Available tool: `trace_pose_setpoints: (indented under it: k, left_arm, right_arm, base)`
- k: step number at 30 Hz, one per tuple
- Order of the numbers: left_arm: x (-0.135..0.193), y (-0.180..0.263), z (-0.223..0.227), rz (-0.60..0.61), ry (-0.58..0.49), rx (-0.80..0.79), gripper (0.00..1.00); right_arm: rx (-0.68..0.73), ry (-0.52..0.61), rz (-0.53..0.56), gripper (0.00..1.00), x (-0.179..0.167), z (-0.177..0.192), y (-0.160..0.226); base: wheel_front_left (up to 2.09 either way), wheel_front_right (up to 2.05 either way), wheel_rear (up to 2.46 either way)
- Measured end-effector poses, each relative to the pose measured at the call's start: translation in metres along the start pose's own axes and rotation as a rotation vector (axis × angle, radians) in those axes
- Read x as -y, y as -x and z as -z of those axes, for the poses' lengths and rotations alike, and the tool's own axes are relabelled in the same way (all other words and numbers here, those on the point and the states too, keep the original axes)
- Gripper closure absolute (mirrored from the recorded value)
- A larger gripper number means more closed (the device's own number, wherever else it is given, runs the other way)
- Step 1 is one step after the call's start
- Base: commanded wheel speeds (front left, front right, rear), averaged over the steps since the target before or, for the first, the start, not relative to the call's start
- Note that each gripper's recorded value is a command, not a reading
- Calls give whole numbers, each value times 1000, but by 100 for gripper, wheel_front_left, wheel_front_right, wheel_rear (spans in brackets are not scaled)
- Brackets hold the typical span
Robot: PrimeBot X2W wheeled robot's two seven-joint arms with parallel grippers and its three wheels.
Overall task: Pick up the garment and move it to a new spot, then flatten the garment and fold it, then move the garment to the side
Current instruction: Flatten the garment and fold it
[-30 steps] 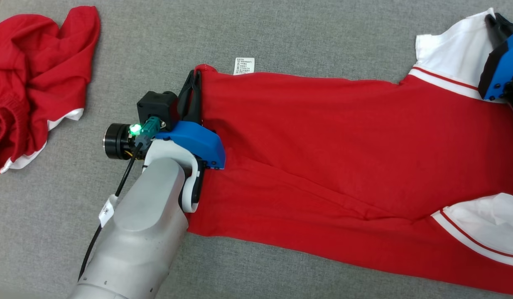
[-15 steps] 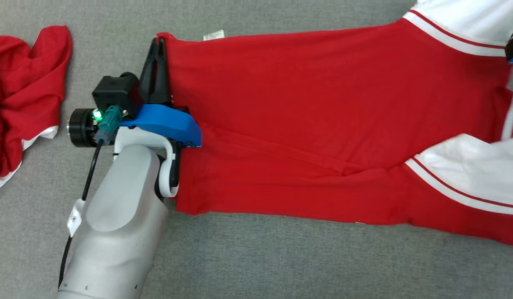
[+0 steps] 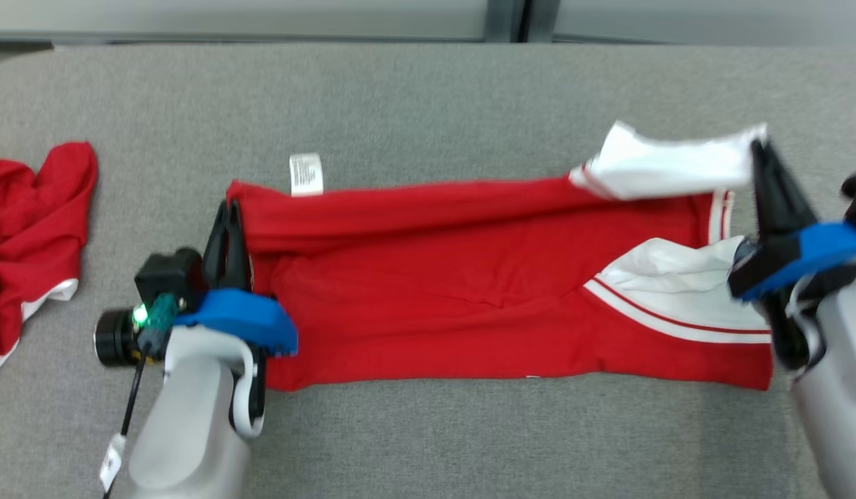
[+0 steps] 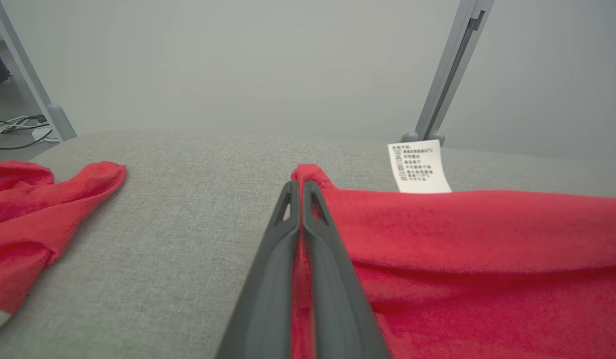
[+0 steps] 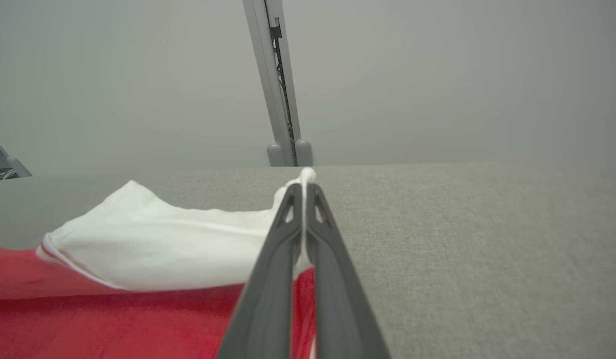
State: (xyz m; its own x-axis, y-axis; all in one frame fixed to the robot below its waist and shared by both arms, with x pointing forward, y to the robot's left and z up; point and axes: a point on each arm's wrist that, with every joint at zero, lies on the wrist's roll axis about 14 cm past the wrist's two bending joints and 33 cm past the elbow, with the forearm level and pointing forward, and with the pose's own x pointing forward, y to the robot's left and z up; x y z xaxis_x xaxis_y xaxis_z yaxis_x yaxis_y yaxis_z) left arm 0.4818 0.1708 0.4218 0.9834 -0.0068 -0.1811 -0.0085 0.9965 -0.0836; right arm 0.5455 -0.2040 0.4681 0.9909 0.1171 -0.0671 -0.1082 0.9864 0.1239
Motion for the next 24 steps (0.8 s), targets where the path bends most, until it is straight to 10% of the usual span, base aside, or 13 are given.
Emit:
trace_pose_setpoints:
  k: [14, 15, 16, 24]
  left_arm:
    - [8, 72, 52, -3, 70, -143, 100]
    - [7, 76, 55, -6, 76, -151, 65]
    - [5, 78, 57, -17, 82, -155, 0]
    - [-6, 92, 53, -74, 101, -133, 0]
  right_arm:
    - [-165, -135, 111, 100, 5, 64, 108]
    - [-167, -143, 118, 67, 5, 65, 110]
    - [-165, -148, 125, 0, 6, 64, 111]
    - [-153, -177, 137, 0, 3, 63, 101]
  base:
    - [0, 0, 0]
    - [0, 0, 0]
    - [0, 0, 0]
    - [0, 0, 0]
